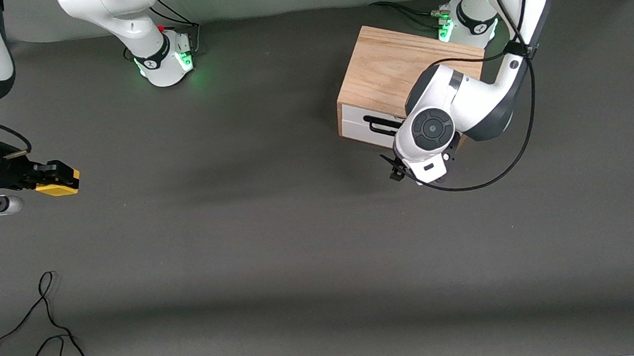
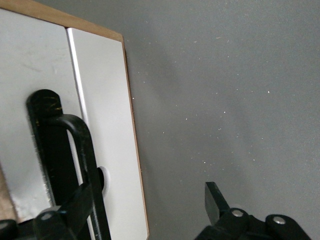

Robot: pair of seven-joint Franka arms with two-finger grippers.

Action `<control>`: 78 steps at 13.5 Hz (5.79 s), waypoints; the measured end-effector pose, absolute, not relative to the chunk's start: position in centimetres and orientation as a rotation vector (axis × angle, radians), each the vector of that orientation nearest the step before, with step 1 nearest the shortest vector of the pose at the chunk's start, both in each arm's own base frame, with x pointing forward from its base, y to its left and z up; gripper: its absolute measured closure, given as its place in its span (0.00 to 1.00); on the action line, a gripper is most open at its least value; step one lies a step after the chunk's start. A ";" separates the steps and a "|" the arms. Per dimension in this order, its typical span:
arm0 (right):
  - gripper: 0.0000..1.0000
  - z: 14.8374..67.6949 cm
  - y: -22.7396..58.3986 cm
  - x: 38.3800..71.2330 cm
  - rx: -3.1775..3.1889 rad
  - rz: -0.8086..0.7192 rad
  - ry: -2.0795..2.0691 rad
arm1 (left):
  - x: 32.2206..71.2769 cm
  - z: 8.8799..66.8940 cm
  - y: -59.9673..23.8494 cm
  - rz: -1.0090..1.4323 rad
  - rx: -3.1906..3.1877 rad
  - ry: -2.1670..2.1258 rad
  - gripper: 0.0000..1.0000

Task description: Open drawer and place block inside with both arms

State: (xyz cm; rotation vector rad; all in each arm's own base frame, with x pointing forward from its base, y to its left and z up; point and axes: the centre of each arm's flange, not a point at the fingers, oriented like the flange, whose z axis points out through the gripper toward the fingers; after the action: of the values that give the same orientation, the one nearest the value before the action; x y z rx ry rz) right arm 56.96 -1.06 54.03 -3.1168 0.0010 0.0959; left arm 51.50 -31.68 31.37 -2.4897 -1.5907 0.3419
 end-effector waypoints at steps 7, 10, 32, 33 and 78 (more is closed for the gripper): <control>0.45 52.5 -1.1 56.9 -3.118 0.082 0.006 | 51.2 31.1 -31.4 0.338 -2.468 -1.572 0.00; 0.45 52.5 -1.2 57.0 -3.127 0.080 0.062 | 51.2 30.5 -31.2 0.342 -2.458 -1.569 0.00; 0.45 52.5 -1.4 56.9 -3.139 0.082 0.093 | 54.4 29.6 -31.9 0.170 -2.591 -1.607 0.00; 0.45 52.5 -1.4 56.9 -3.139 0.082 0.093 | 54.4 29.6 -32.0 0.166 -2.593 -1.601 0.00; 0.45 49.1 45.5 50.5 -3.057 0.034 0.628 | 58.2 64.7 -10.4 0.206 -3.052 -0.037 0.00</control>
State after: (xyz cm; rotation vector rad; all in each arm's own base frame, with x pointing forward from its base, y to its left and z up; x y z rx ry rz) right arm 50.53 45.55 49.10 -3.0570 0.6278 0.0345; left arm 58.15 -10.44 64.68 -3.0518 -0.0371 0.2065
